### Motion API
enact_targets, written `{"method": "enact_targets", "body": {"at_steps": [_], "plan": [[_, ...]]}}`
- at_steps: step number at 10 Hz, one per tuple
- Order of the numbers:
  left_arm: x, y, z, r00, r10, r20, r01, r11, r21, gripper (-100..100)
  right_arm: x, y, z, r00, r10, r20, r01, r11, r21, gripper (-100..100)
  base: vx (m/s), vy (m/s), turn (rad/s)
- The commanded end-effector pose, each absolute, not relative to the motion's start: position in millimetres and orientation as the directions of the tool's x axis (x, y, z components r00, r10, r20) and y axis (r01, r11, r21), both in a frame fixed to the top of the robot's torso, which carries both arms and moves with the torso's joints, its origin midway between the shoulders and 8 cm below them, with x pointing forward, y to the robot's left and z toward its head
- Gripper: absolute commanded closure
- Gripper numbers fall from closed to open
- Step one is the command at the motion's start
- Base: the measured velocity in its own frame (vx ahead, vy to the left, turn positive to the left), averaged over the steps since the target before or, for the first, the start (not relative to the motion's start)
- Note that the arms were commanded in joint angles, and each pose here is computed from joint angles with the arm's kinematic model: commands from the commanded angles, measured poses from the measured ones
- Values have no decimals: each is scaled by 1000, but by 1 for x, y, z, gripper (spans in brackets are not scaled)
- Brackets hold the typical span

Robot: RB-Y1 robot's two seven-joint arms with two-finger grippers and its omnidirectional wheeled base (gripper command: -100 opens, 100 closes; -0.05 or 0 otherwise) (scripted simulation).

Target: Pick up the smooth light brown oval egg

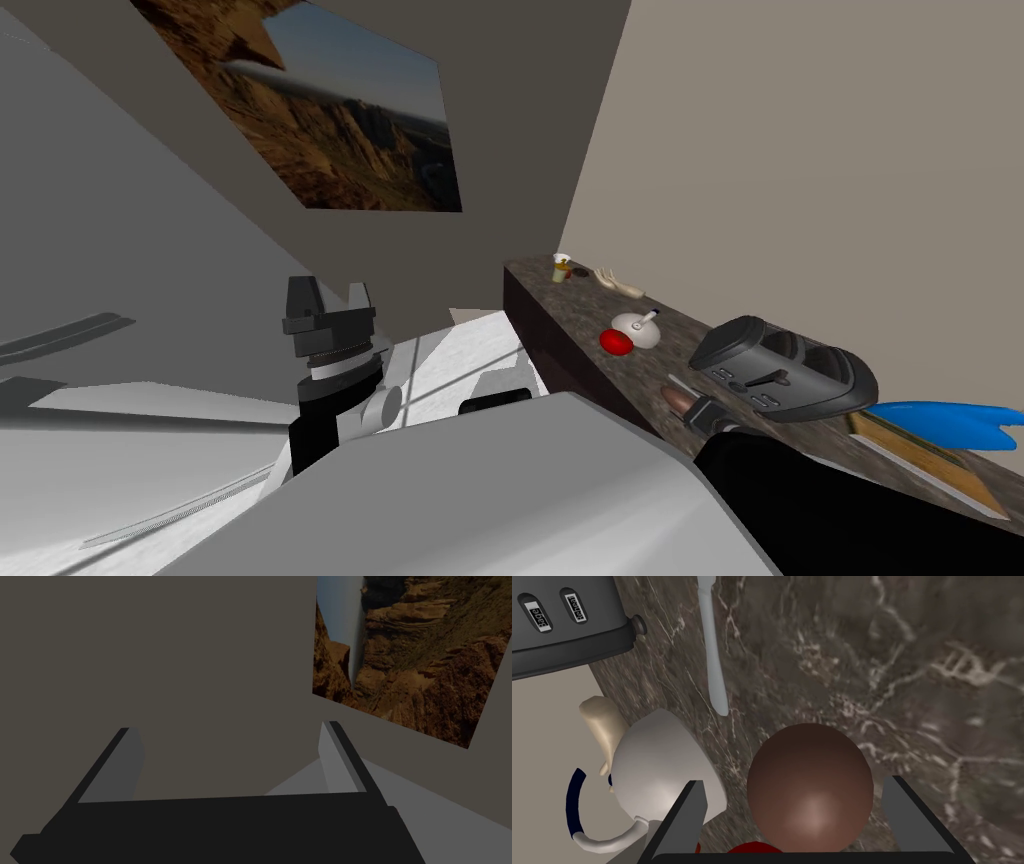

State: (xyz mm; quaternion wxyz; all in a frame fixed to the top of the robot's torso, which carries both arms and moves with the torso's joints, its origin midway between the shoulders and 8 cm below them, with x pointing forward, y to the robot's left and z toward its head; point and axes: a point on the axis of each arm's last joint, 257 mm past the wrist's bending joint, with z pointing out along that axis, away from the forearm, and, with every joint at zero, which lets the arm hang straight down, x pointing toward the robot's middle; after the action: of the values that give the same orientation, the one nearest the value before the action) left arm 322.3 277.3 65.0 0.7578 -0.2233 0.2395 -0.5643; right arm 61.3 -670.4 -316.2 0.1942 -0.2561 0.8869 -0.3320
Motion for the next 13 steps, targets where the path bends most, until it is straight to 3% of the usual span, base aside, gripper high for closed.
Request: {"method": "enact_targets", "body": {"at_steps": [1,10,11,13], "plan": [[322,277,65,248,-962,-111,748,263,-609,0,59,-672,-316,-807,-562,-183,-304,660,-687,-100,-64,13,106],[322,277,65,249,-962,-111,748,264,-609,0,37,-691,-317,-859,-479,-183,-228,676,-701,-100,-58,12,143],[322,277,65,249,-962,-111,748,264,-609,0,37,-692,-317,-860,-476,-185,-224,677,-701,100,-5,5,-2],[322,277,65,249,-962,-111,748,264,-609,0,36,-691,-317,-860,-476,-185,-225,678,-700,100,0,0,0]]}}
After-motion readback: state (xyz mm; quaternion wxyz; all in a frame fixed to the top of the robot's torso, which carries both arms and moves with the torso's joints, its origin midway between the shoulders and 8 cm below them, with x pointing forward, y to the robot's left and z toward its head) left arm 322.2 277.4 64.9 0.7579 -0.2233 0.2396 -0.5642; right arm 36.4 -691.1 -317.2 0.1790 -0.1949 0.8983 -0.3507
